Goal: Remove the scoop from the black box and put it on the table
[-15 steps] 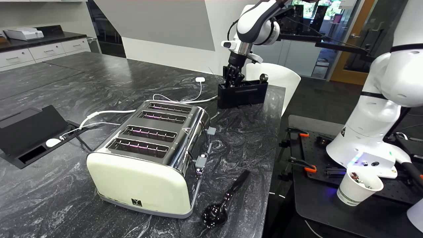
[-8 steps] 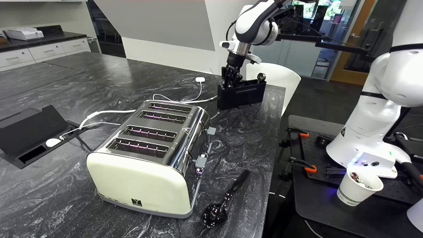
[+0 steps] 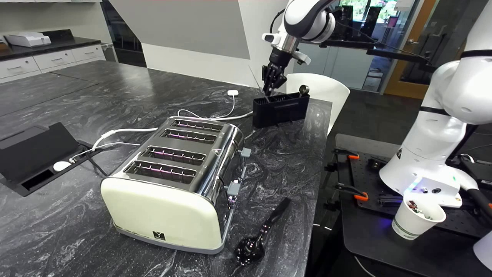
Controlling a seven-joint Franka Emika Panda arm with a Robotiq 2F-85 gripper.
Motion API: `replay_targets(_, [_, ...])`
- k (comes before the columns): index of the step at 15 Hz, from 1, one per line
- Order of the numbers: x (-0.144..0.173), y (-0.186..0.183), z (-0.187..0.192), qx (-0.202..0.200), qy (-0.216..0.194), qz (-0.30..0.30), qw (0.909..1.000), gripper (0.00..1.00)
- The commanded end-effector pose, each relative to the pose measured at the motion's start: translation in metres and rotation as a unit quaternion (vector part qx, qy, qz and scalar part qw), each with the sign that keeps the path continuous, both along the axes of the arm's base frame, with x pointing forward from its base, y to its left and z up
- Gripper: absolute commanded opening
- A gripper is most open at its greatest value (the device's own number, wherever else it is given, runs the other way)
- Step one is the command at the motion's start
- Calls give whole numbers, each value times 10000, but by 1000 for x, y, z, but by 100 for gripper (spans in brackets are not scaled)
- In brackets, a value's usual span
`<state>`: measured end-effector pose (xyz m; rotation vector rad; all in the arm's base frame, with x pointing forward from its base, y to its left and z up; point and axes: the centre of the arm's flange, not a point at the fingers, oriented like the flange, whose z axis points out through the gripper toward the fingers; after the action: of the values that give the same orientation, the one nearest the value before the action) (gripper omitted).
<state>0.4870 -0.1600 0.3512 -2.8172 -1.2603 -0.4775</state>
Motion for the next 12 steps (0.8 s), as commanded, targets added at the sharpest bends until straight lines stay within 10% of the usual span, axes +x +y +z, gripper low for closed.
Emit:
replay_targets(1, [-37,19,55,-189,-222,-6,9996,6])
replay_targets(8, [-75,58,143,-866,-523,-10,9949,6])
replay_targets(12, [-86,98,161,-699,149,140,9973,6])
